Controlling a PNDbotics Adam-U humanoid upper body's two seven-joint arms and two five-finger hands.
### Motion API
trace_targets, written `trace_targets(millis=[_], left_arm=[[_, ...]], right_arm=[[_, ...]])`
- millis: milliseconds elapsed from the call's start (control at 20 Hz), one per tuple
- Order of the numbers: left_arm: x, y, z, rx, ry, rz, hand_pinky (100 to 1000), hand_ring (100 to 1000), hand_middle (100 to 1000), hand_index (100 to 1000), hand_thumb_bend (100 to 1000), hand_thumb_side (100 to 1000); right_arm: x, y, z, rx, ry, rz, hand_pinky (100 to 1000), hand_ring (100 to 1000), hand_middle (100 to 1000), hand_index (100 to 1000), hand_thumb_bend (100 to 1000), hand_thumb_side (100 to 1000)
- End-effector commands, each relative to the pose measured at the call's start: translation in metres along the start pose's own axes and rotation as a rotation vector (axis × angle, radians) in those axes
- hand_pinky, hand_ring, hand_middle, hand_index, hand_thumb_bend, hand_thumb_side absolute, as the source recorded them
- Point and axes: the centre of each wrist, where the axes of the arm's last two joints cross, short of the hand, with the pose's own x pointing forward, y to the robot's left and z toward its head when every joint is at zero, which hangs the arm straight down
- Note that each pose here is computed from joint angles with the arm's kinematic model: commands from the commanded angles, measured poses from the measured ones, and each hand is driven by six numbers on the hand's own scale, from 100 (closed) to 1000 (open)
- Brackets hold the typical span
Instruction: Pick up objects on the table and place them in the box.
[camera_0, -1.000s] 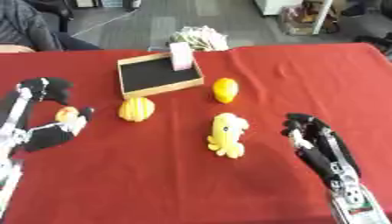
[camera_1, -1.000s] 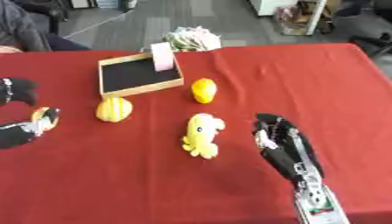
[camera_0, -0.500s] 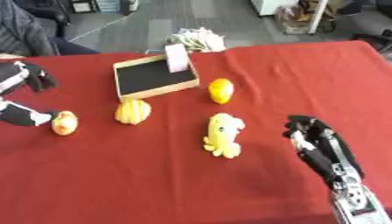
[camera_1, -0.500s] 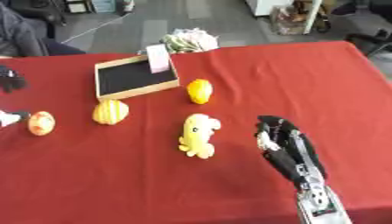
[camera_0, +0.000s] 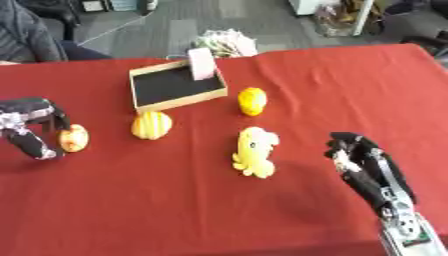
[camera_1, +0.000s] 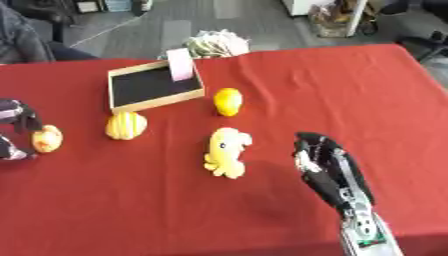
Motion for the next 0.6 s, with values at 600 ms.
trace_targets(millis=[600], left_arm=[[-0.0045,0.016,-0.0004,0.2,0.089,0.009,753,600,579,707,457,100]], right_arm=[[0.0032,-0.0031,-0.0016,0.002,-0.013,0.009,718,622,620,749,100,402]])
